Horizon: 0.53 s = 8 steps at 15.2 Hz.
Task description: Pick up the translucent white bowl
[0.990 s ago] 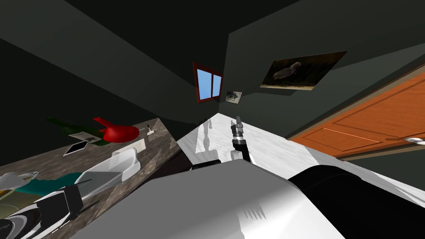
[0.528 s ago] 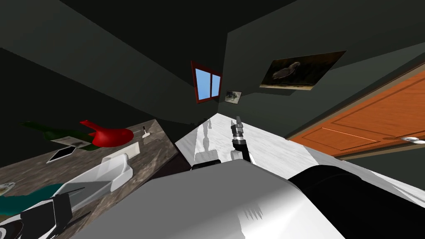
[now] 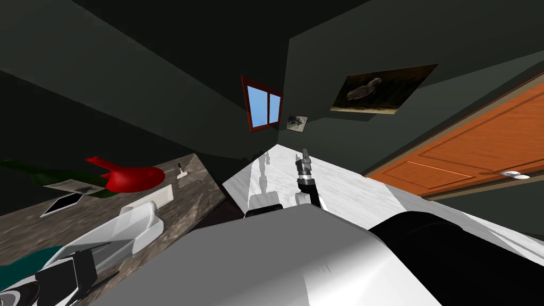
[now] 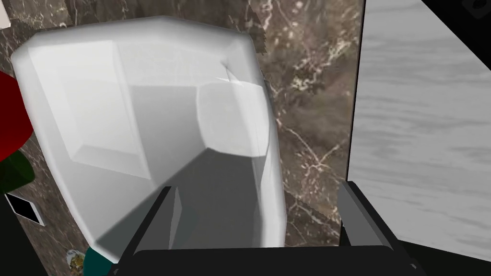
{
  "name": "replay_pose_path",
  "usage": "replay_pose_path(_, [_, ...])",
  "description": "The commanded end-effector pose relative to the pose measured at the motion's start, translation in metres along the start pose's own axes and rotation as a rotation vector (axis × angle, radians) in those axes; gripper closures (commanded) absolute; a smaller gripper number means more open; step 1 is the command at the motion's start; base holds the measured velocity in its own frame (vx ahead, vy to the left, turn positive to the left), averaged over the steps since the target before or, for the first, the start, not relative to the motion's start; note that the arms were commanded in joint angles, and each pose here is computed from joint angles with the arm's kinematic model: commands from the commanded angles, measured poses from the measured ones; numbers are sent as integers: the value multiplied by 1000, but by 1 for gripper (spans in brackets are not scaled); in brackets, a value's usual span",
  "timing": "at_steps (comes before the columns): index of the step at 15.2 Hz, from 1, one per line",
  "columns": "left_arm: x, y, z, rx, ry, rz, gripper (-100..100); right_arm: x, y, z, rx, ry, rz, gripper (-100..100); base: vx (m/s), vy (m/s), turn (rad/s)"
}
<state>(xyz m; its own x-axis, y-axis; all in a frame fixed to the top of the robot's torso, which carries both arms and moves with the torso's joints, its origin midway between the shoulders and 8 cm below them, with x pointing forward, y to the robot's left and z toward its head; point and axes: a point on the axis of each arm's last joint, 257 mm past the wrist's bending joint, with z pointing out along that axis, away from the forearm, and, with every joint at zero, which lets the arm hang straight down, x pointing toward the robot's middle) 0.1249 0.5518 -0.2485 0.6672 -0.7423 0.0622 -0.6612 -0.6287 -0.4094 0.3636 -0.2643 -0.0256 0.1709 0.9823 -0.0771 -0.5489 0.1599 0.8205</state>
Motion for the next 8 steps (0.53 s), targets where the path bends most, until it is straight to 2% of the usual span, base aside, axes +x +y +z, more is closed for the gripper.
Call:
replay_pose_path(1, [0,0,0,0,0,0,100,0,0,0,0,0,0,0,0,0,0])
replay_pose_path(5, [0,0,0,0,0,1,100,0,0,0,0,0,0,0,0,0,0])
replay_pose_path(6, [5,0,-9,-1,1,6,100,0,0,0,0,0,0,0,4,5,69])
replay_pose_path(8, [9,0,-19,-3,2,14,100,0,0,0,0,0,0,0,11,10,77])
